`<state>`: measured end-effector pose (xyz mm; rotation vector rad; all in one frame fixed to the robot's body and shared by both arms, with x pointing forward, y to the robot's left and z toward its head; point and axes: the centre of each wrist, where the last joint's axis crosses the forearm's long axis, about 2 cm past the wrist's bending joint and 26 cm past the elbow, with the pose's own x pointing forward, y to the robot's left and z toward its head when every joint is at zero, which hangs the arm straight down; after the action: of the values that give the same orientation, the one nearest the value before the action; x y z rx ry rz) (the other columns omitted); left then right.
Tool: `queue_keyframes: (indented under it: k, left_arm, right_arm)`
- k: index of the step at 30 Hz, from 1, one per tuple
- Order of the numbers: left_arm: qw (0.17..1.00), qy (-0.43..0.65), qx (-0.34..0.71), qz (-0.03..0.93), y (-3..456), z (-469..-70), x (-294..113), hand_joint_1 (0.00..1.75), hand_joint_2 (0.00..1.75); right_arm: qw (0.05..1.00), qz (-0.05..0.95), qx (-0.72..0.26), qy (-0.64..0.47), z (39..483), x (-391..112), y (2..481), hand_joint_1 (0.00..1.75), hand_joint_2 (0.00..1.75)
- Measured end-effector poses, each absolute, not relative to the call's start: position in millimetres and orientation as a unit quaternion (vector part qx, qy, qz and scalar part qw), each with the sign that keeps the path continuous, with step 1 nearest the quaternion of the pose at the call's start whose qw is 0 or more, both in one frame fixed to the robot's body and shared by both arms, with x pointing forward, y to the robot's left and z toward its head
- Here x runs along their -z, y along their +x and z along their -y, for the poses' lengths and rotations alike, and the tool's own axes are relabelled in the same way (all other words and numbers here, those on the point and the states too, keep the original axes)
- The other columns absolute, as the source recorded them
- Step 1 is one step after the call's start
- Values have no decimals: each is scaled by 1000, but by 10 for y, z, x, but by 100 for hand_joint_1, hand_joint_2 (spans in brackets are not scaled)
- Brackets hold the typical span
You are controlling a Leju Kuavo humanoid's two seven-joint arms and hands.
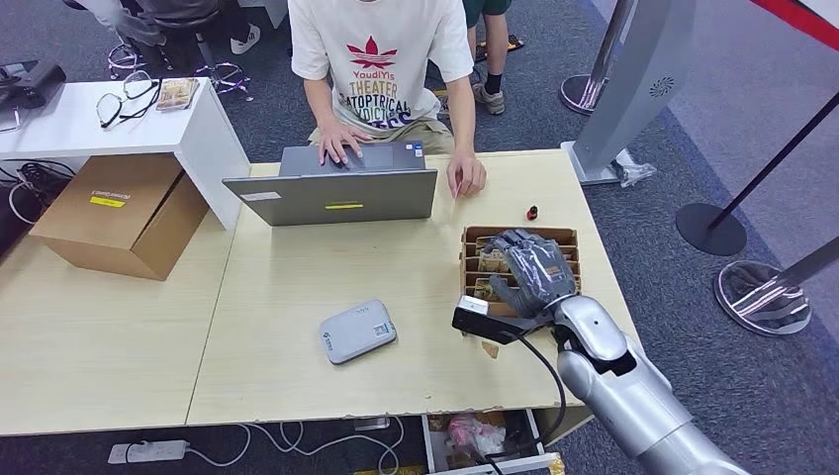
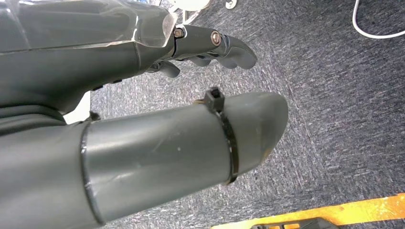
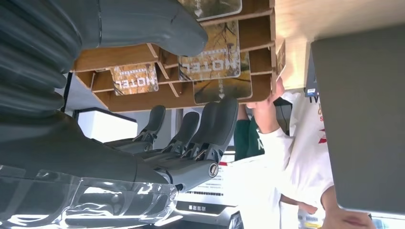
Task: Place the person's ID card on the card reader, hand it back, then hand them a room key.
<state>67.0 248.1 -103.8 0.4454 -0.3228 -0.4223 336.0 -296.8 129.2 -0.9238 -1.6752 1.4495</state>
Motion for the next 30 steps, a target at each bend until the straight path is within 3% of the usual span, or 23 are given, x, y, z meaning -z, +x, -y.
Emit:
queue_keyframes:
  k: [22, 30]
  left_arm:
    - [944, 218, 191, 156, 647, -2488, 1042, 0, 0]
    - [944, 218, 191, 156, 646, -2489, 1042, 0, 0]
  right_arm:
    - [368, 640, -590, -328, 2858, -1169, 3301, 102, 175]
    - [371, 634, -598, -321, 2845, -1125, 3297, 96, 175]
